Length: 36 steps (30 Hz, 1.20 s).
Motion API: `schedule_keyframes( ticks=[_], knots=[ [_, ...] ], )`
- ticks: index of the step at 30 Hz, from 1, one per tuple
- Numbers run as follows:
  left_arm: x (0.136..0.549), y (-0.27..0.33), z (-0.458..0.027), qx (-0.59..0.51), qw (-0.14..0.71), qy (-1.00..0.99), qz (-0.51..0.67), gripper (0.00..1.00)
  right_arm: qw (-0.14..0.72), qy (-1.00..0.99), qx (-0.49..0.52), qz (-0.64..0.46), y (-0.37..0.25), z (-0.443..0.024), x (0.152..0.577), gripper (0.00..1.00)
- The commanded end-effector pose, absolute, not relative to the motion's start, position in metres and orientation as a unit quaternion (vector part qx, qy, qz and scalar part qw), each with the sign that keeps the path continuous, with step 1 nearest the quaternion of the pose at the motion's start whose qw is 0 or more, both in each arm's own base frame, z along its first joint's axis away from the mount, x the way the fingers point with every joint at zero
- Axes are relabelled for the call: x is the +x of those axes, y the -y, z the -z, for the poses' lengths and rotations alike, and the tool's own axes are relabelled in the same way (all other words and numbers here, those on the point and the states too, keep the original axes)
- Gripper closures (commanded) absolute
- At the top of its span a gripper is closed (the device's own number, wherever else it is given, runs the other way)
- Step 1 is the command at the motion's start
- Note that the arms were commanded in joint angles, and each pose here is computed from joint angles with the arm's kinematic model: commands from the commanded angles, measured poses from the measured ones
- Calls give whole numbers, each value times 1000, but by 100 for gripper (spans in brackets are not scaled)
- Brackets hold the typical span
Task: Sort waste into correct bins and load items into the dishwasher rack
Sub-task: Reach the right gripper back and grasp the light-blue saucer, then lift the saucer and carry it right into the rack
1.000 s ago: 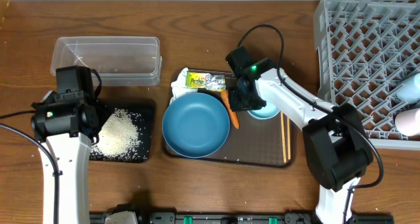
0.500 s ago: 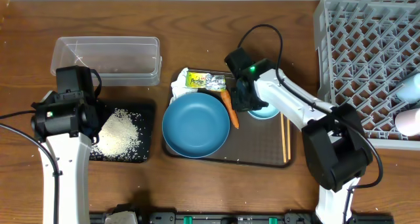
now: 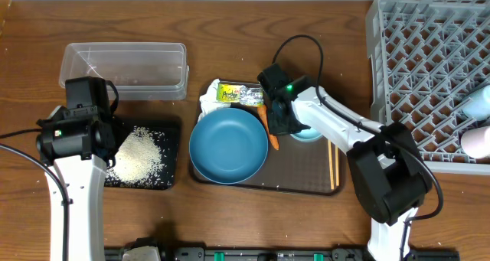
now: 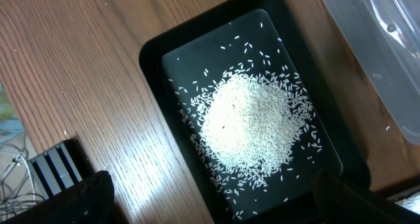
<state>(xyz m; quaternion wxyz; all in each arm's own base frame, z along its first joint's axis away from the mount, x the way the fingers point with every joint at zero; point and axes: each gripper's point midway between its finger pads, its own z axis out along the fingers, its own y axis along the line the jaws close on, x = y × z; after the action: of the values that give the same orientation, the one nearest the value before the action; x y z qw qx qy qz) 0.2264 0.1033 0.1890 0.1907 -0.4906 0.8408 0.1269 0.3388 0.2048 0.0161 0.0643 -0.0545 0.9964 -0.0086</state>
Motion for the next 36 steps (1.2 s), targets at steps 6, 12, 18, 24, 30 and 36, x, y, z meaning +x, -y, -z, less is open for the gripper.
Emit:
schedule_keyframes(
  ticks=[6,12,18,24,30,36],
  knots=[
    [227,-105,-192,-496,195,-837,-127,1,73,-996,-48,6,-206,-31,342,99],
    [227,-105,-192,-496,195,-837,-127,1,126,-988,-72,-45,-211,-99,363,99],
    [227,-105,-192,-496,194,-837,-127,1,234,-965,-49,-112,-172,-194,403,99],
    [227,-105,-192,-496,194,-837,-127,1,344,-902,-116,-233,-118,-264,437,99],
    [227,-105,-192,-496,195,-837,-127,1,420,-855,-83,-293,-25,-288,467,99],
    [227,-105,-192,-496,195,-837,-127,1,477,-803,-82,-347,43,-291,485,99]
  ],
)
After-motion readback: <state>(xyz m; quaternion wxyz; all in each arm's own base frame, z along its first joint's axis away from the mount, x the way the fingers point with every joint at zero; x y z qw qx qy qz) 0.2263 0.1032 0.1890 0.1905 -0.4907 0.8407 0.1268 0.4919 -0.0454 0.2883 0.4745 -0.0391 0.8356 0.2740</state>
